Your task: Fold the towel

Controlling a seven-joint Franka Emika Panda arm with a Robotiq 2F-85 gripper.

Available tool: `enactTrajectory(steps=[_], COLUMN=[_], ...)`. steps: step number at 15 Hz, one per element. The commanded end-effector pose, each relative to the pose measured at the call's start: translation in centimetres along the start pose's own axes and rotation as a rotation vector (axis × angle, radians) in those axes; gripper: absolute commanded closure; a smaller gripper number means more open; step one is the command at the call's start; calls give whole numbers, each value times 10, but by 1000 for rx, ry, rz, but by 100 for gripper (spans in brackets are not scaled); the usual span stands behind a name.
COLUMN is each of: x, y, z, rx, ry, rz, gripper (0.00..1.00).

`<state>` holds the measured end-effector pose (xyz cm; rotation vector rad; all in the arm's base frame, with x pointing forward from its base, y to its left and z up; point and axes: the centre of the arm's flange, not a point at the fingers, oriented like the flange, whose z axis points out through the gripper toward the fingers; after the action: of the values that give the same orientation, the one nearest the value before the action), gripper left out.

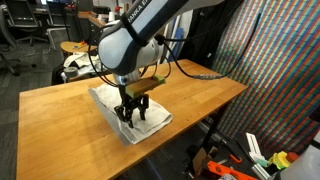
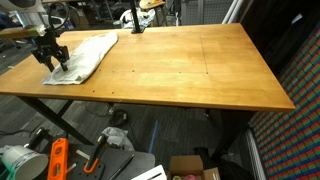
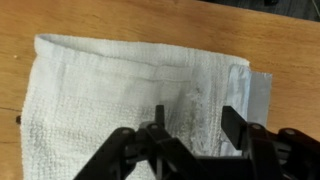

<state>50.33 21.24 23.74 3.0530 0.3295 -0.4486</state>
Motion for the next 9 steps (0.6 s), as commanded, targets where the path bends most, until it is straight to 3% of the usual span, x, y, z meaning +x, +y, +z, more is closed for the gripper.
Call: enactTrajectory(steps=[1,2,3,5,9], x=[-11,-12,-14,-19,-27], y=[7,8,9,10,7], z=[2,4,6,8,10], rx=[28,29,30,33,40], ry=[34,26,21,13,7], rz=[-18,-25,-30,-42,-58], gripper=[7,10,41,38,70])
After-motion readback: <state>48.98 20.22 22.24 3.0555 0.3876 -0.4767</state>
